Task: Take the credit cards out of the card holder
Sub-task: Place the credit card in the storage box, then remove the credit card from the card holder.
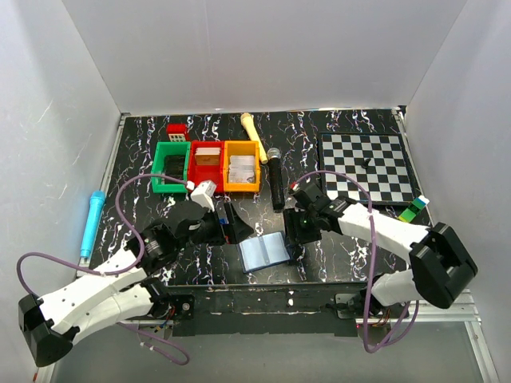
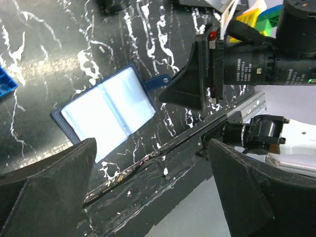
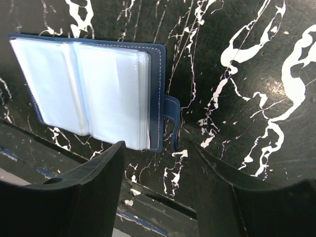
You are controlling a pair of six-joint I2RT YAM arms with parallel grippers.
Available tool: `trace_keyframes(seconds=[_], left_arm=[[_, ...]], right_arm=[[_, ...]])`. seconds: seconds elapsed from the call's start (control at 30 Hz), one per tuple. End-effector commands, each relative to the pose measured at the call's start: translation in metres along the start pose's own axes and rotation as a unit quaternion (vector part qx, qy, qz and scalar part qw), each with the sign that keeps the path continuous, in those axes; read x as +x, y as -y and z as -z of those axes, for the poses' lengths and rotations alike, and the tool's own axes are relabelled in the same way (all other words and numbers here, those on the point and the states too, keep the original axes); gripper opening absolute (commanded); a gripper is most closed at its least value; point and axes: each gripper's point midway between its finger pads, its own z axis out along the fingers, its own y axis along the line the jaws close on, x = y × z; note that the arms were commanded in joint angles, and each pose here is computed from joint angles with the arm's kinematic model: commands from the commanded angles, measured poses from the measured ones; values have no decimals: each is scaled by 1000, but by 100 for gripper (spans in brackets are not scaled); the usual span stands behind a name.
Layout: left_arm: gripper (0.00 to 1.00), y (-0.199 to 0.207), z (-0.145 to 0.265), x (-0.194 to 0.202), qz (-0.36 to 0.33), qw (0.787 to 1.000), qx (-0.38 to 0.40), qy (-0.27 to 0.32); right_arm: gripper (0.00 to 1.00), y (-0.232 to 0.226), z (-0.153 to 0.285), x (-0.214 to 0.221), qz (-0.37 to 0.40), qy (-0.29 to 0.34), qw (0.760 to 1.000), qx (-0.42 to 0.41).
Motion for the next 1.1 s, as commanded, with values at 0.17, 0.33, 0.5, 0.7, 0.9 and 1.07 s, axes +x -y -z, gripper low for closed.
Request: trace_keyframes(seconds=[0.17,0.33,0.5,0.7,0.9,1.07], left_arm=[[93,-21,-1,17,31,999,-41,-18],[91,-19,-8,22,16,998,-41,-36],[87,-15,-17,27,5,998,-37,-51],[84,-12,-26,29,-10,997,-40,-62],[84,-9,-41,39,-31,994,-49,-92],[82,-11,-57,45,-37,992,-58,-105]], right_arm=[[53,4,-17,-14,-17,5,1000,19],[45,9,-21,-14,-24,5,999,27],[37,15,-24,-15,-29,1,999,28],[7,11,-17,-11,-23,0,1000,9],[1,-9,5,1,-23,11,998,-57],[1,-25,24,9,-5,28,994,-108]])
